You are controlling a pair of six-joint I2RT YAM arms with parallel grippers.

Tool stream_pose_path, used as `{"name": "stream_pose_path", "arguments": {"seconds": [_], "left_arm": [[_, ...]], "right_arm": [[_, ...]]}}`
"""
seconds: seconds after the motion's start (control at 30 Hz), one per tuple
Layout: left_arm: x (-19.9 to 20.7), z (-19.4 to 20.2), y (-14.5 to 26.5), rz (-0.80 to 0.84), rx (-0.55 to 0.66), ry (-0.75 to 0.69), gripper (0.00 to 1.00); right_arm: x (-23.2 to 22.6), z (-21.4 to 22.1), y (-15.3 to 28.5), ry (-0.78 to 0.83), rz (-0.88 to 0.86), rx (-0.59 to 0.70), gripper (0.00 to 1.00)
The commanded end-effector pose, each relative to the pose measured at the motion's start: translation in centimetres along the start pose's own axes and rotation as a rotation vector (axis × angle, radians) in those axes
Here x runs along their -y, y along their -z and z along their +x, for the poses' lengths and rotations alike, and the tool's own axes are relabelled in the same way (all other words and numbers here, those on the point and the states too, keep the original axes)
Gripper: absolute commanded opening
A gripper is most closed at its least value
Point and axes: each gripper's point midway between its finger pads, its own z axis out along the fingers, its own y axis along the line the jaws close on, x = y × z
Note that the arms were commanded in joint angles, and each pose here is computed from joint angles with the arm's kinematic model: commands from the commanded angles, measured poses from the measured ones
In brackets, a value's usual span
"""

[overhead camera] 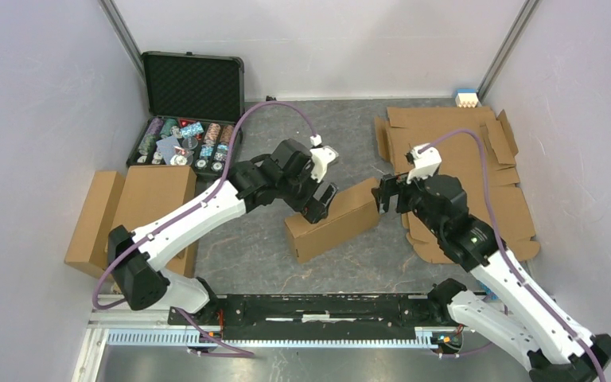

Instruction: Fold the paper box

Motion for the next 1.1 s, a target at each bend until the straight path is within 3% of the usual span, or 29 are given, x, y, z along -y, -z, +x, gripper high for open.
{"name": "stream_pose_path", "arguments": {"seconds": [0.0,0.4,0.6,0.9,1.07], "left_arm": [[1.3,-1.5,-0.6,0.050,-0.014,-0.157,1.00],[3.2,-0.6,-2.2,0.085,-0.073,-0.162,0.94],[4.2,-2.0,-1.4,0.110,-0.008,-0.131,0.92],[6.4,-4.8,0.9,0.206,0.160,-0.131,0.97],[5.6,-4.3,0.6,0.169,0.154,-0.124,0.97]], "right_arm": [[0.6,-2.0,1.5,-0.022,0.021,0.103,0.98],[0.6,-2.4,1.7,0.005,0.020,0.099,0.98],[0.6,-0.3,1.1,-0.006,0.008,0.081,0.98],[-0.9,3.6,-1.4,0.005,-0.064,-0.054,0.98],[-1.5,5.7,-2.7,-0.010,-0.087,-0.102,0.98]]}}
